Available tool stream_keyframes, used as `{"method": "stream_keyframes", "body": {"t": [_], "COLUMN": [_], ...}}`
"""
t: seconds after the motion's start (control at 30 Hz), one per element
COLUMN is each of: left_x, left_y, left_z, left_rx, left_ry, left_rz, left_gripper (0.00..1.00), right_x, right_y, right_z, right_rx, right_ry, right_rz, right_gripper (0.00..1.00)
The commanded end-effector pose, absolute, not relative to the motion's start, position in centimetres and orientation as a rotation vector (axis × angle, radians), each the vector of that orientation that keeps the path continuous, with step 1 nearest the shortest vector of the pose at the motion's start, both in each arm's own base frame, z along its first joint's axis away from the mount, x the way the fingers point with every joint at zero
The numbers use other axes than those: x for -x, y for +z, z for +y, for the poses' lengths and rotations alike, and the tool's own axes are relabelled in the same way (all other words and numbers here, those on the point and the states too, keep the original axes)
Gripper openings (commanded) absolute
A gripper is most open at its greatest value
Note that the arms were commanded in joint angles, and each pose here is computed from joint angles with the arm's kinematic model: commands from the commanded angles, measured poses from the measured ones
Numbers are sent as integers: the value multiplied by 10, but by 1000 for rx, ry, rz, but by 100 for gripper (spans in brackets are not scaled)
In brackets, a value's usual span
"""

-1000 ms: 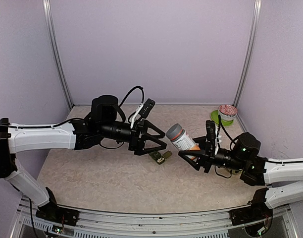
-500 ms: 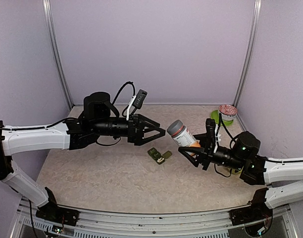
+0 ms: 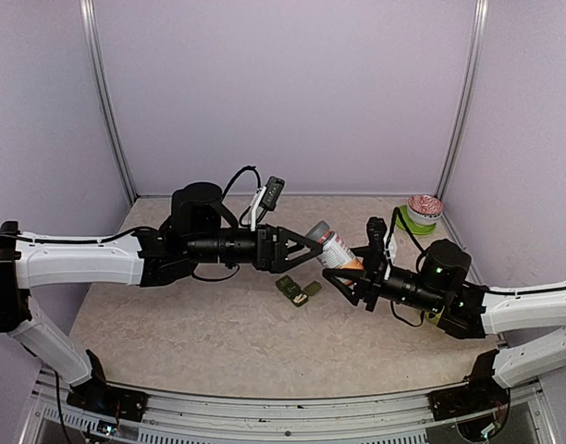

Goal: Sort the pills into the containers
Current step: Screw the lid of the pill bottle onto the pill bottle.

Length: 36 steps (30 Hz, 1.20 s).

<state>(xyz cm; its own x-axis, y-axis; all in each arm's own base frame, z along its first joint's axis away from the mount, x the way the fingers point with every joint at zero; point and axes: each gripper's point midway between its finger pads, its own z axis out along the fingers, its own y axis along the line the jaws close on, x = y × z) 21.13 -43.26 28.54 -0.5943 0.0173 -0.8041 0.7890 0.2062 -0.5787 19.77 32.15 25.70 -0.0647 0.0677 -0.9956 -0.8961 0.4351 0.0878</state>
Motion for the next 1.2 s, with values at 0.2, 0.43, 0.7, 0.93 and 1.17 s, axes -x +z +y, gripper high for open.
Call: {"method": "stream_keyframes", "body": {"t": [0.2, 0.43, 0.7, 0.93, 1.17], "left_x": [-210, -209, -209, -205, -201], "left_y": [312, 314, 312, 314, 319], "left_z": [-439, -439, -440, -441, -443], "left_rx": [-738, -741, -744, -751, -758], "left_ry": [-1487, -1486, -1483, -1491, -1517], "left_rz": [1727, 1714, 1717, 1708, 1685], "left_gripper": [99, 99, 99, 99, 99], "right_x": [-210, -212, -208, -208, -206], "right_y": [263, 251, 241, 232, 228], "right_z": [327, 332, 345, 349, 359], "right_rx": [771, 791, 832, 846, 871], "right_ry": [918, 919, 977, 992, 1021], "right_rz": [1412, 1446, 1466, 1488, 1496], "right_gripper": [0, 0, 0, 0, 0]}}
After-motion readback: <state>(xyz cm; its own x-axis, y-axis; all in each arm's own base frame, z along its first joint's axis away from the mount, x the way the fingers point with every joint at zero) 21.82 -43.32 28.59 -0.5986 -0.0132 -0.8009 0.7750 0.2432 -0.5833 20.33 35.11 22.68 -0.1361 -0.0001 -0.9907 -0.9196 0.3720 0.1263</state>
